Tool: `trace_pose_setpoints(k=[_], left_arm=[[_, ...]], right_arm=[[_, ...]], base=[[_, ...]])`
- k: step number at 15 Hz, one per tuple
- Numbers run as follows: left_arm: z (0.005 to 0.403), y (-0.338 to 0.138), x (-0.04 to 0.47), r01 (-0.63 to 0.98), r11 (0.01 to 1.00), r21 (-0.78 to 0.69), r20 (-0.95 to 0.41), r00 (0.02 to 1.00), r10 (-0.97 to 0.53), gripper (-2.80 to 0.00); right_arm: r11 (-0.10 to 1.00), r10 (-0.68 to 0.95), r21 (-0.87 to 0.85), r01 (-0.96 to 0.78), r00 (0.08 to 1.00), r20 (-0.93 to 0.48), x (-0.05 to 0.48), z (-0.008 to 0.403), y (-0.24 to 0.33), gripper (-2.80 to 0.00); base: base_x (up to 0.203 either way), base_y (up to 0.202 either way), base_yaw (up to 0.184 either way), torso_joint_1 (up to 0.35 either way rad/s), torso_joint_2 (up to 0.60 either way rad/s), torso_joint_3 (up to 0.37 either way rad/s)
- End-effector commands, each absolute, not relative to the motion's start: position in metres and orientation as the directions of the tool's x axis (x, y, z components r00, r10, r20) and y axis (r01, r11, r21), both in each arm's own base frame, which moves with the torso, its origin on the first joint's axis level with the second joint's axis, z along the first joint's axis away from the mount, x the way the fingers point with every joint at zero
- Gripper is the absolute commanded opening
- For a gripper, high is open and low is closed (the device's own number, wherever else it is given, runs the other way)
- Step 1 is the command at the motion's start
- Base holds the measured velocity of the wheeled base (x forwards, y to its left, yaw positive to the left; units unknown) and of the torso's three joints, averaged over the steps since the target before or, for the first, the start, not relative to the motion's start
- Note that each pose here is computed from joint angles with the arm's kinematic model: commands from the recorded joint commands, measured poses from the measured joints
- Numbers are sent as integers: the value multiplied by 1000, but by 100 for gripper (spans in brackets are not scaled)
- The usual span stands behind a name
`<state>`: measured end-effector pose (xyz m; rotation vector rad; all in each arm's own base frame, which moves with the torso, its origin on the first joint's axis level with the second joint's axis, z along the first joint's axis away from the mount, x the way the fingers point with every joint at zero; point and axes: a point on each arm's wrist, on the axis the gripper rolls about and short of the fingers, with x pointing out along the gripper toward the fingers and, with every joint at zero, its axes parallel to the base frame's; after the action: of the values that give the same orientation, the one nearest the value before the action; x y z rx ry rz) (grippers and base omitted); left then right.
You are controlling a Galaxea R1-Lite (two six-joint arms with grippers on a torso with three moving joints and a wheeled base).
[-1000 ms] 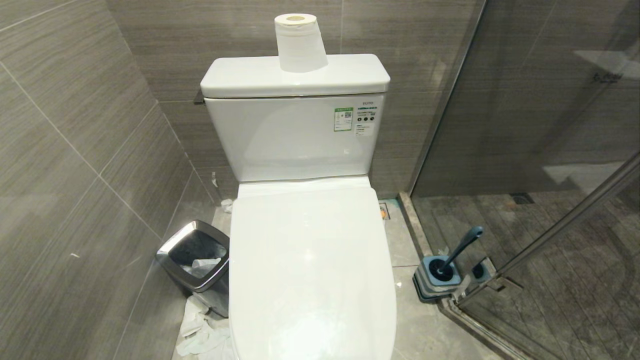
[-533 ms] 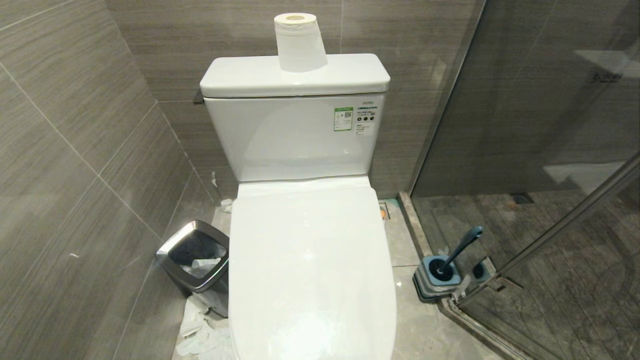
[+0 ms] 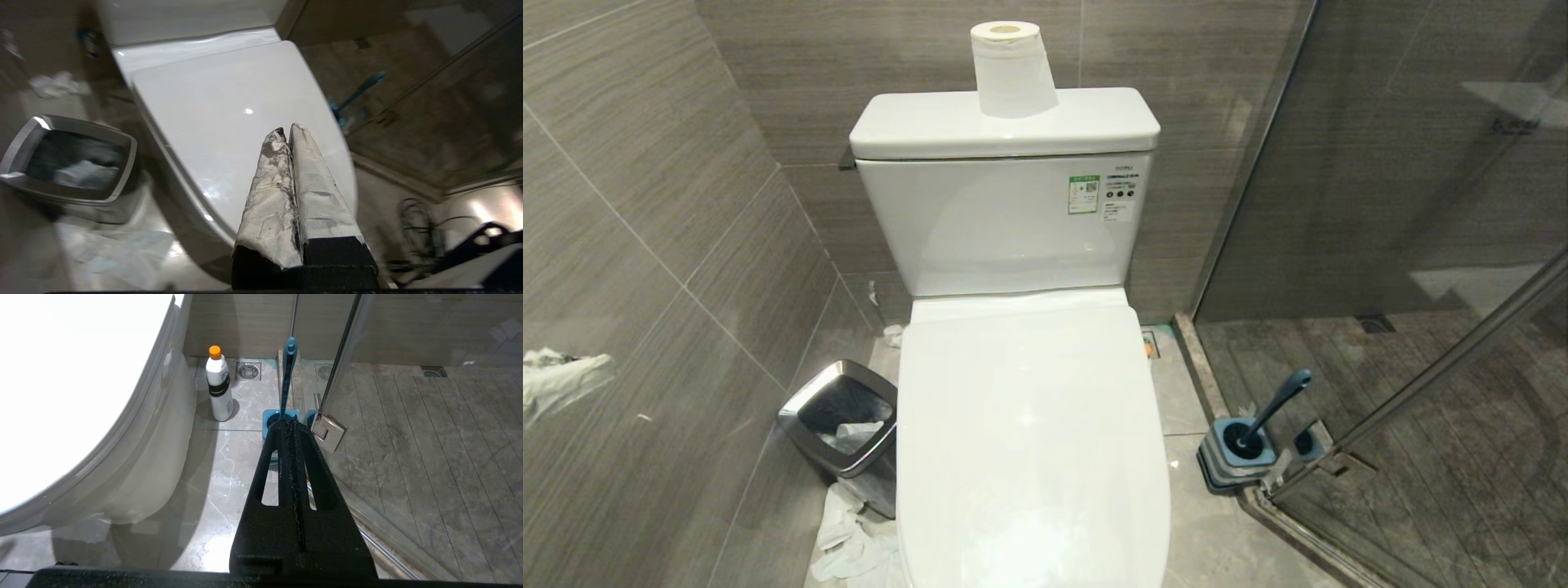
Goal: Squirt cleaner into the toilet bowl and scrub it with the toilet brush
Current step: Use the left hand to lift the toilet lid slightly
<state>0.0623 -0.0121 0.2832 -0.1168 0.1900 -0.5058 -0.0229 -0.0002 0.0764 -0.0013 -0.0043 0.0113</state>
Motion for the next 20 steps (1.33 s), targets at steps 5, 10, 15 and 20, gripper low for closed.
trace_pose_setpoints(k=[5,10,15,20], left_arm=[[284,-21,70,506,768,-393,-171,780,-602,-280],[273,-24,91,472,772,-426,-241,763,-600,-280],[263,-30,99,580,635,-510,-225,623,-749,-280],[238,-32,105,537,582,-611,-280,541,-793,-280]], right_arm=[[1000,12,-2,-12,1000,5,-23,77,0,-280],[1000,12,-2,-12,1000,3,-23,76,0,-280],[1000,12,-2,-12,1000,5,-23,77,0,-280],[1000,12,-2,-12,1000,4,-23,77,0,-280]], base=[[0,0,0,0,0,0],[0,0,0,0,0,0],[0,0,0,0,0,0],[0,0,0,0,0,0]])
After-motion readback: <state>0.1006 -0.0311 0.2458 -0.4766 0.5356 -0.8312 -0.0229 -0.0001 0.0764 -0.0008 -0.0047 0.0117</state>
